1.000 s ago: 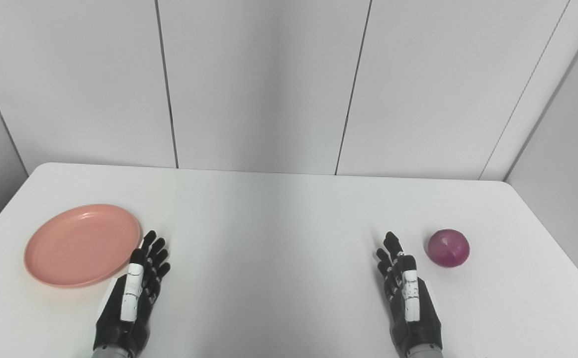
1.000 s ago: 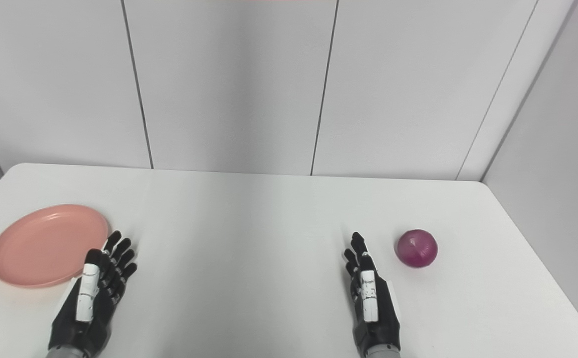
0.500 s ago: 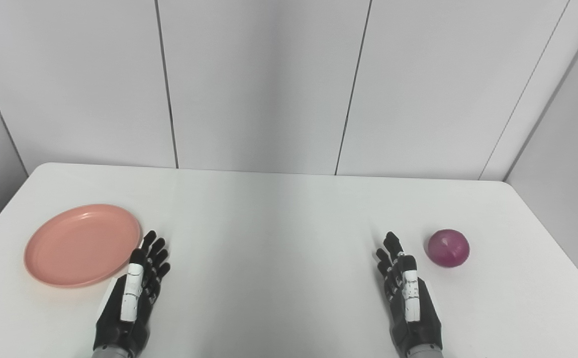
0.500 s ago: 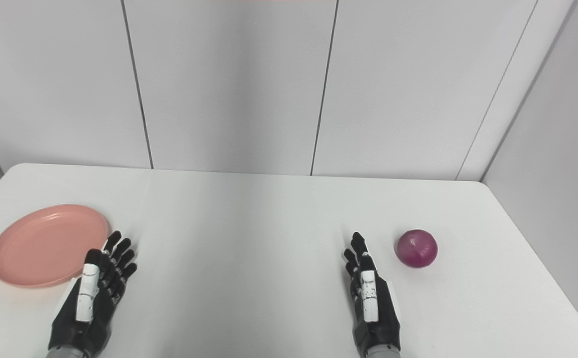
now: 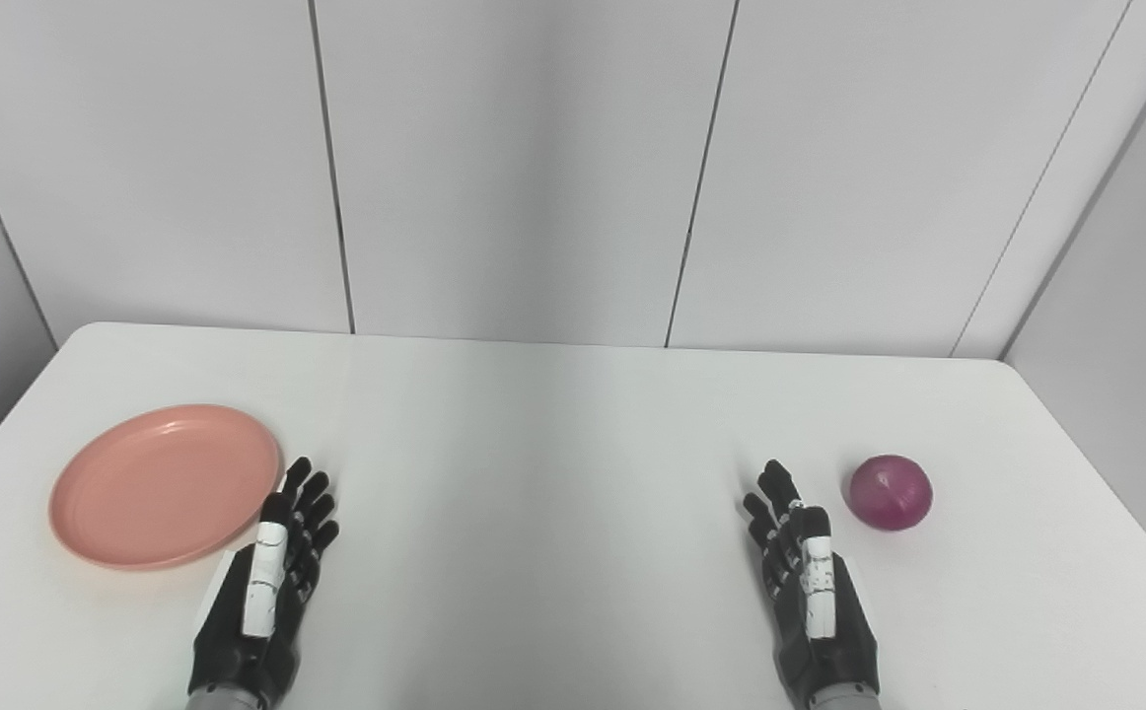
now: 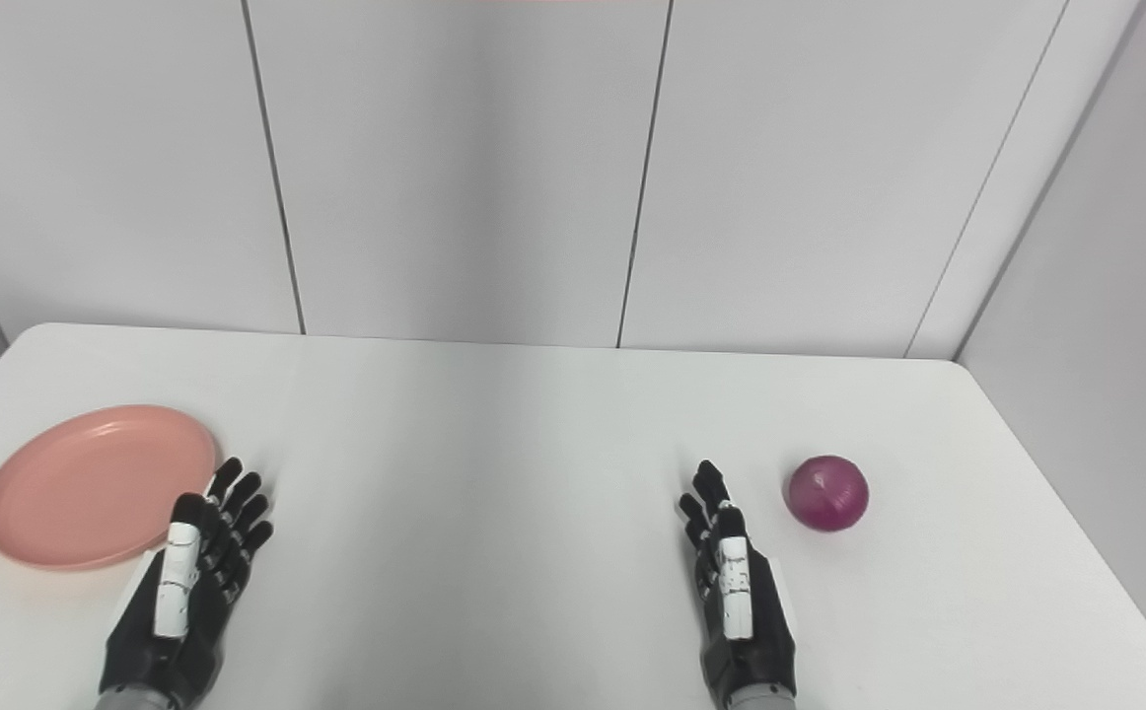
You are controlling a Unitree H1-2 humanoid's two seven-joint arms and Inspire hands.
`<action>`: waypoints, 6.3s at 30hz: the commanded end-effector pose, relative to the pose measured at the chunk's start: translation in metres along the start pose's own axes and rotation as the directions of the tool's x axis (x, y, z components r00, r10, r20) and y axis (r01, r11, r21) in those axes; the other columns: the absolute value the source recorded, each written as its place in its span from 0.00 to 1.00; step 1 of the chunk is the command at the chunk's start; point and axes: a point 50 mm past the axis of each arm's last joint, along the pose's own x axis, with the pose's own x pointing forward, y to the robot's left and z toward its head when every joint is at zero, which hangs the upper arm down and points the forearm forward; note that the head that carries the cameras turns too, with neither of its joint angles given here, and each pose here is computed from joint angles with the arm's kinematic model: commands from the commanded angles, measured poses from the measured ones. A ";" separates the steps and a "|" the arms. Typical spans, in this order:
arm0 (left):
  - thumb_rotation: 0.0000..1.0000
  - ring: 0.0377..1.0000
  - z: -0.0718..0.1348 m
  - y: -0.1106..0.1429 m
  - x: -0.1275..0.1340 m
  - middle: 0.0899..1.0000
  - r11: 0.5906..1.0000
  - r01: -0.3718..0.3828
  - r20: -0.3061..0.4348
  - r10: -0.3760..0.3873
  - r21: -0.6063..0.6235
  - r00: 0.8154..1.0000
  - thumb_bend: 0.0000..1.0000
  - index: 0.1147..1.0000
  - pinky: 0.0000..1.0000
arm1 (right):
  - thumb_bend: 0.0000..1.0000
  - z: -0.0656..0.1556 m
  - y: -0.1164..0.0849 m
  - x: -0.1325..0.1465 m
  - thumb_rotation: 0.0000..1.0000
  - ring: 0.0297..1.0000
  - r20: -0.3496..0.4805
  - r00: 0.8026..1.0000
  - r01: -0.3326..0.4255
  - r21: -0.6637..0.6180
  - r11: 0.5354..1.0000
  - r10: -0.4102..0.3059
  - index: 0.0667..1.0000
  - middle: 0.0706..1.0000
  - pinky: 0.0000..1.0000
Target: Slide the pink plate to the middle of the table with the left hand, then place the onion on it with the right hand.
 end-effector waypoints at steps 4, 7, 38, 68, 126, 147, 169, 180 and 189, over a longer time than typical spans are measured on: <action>0.95 1.00 -0.027 -0.015 -0.004 1.00 1.000 -0.020 -0.110 0.020 0.002 0.994 0.84 1.00 1.00 | 0.82 -0.029 -0.027 -0.020 0.96 0.97 -0.155 0.987 0.035 0.017 0.999 -0.032 0.98 0.98 1.00; 0.94 1.00 -0.031 -0.019 -0.001 1.00 1.000 -0.025 -0.106 0.025 0.002 0.994 0.87 1.00 1.00 | 0.81 -0.030 -0.033 -0.018 0.96 0.97 -0.155 0.987 0.036 0.021 0.999 -0.032 0.98 0.98 1.00; 0.95 0.90 0.101 -0.023 0.044 0.90 0.995 0.099 0.161 -0.093 -0.030 0.983 0.98 0.97 0.91 | 0.75 -0.031 -0.058 -0.017 0.94 1.00 -0.166 0.986 0.026 0.045 0.999 -0.018 1.00 1.00 1.00; 0.96 0.86 0.210 0.186 0.157 0.90 0.966 -0.205 0.416 0.123 0.159 0.901 1.00 0.90 0.69 | 0.75 -0.031 -0.057 -0.019 0.94 1.00 -0.156 0.988 0.022 0.059 0.998 -0.013 1.00 1.00 1.00; 0.89 0.74 0.054 0.202 0.118 0.79 0.966 -0.247 0.183 0.230 0.079 0.956 1.00 0.88 0.63 | 0.78 -0.026 -0.053 -0.019 0.93 1.00 -0.164 0.986 0.023 0.051 0.998 -0.014 1.00 1.00 1.00; 0.93 0.80 0.045 0.107 0.130 0.85 0.998 -0.040 0.152 0.032 0.050 0.988 1.00 0.93 0.69 | 0.78 -0.023 -0.048 -0.020 0.92 0.99 -0.159 0.987 0.027 0.061 0.998 -0.017 0.99 0.99 1.00; 0.91 0.79 0.005 -0.022 0.116 0.83 0.985 0.158 0.034 -0.156 -0.066 0.987 0.99 0.93 0.70 | 0.77 -0.023 -0.034 -0.019 0.93 0.99 -0.145 0.989 0.022 0.076 0.997 -0.011 0.98 0.99 1.00; 0.95 0.79 -0.026 -0.076 0.109 0.85 0.980 0.153 -0.002 -0.155 -0.125 0.988 0.97 0.94 0.71 | 0.79 -0.020 -0.019 -0.022 0.93 0.98 -0.143 0.990 0.016 0.077 0.997 -0.005 0.98 0.99 1.00; 0.93 0.80 -0.032 -0.077 0.106 0.85 0.974 0.168 -0.035 -0.175 -0.152 0.984 0.95 0.96 0.72 | 0.80 -0.022 -0.002 -0.020 0.97 0.97 -0.143 0.990 -0.001 0.054 0.999 0.009 0.98 0.98 1.00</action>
